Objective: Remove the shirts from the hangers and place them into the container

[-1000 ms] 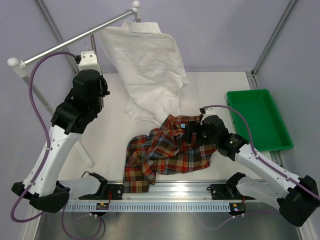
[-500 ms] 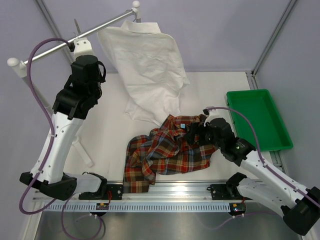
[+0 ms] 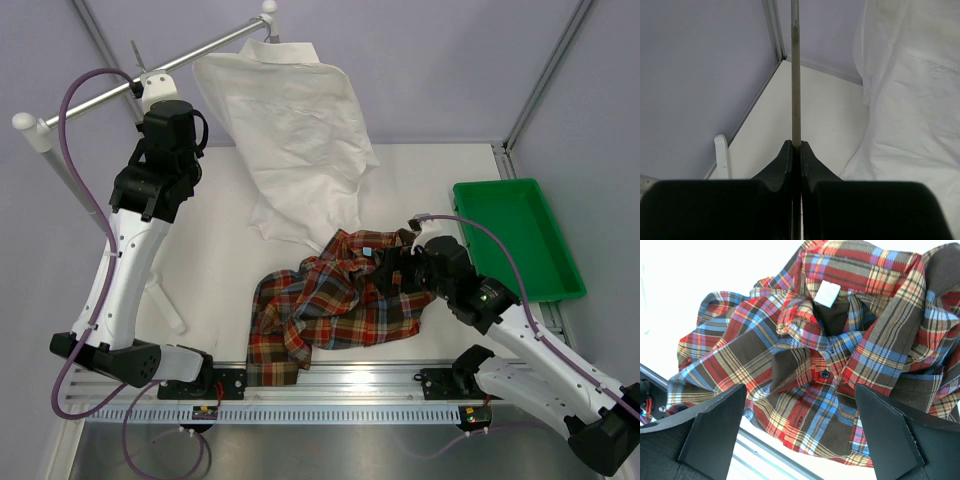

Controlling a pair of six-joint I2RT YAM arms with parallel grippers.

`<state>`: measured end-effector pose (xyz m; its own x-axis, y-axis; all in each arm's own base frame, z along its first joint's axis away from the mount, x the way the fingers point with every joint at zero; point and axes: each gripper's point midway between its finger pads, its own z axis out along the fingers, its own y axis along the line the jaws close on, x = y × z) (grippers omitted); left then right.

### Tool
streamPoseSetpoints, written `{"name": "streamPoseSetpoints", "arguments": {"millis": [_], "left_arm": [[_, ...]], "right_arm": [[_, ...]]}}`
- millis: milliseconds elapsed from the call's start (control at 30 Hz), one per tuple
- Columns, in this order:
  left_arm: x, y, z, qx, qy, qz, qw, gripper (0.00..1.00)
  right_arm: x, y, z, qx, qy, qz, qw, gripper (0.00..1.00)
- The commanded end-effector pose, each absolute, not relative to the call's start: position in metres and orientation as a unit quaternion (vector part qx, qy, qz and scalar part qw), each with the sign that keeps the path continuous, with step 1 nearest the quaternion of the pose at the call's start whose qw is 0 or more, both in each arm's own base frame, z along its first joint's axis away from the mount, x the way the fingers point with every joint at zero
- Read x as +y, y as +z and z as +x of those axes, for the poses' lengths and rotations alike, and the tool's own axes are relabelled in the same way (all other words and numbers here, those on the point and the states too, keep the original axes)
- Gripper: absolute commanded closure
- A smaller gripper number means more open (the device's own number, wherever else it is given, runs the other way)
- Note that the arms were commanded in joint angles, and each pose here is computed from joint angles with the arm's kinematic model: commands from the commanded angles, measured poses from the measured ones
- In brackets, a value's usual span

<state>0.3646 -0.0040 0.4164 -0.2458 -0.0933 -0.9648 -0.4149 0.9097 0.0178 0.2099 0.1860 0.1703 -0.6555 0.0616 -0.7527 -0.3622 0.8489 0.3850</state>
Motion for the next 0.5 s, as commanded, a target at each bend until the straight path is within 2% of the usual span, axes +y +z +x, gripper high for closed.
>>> {"name": "streamPoseSetpoints", "arguments": {"millis": [0, 467], "left_arm": [[0.01, 0.45, 0.366, 0.737, 0.129, -0.209, 0.63, 1.0], [0.017, 0.457, 0.364, 0.728, 0.139, -0.224, 0.633, 1.0]], "right_arm": [[0.189, 0.196, 0.214, 0.859, 0.278, -0.076, 0.424, 0.01], [0.189, 0.207, 0.21, 0.865, 0.282, -0.064, 0.41, 0.01]]}}
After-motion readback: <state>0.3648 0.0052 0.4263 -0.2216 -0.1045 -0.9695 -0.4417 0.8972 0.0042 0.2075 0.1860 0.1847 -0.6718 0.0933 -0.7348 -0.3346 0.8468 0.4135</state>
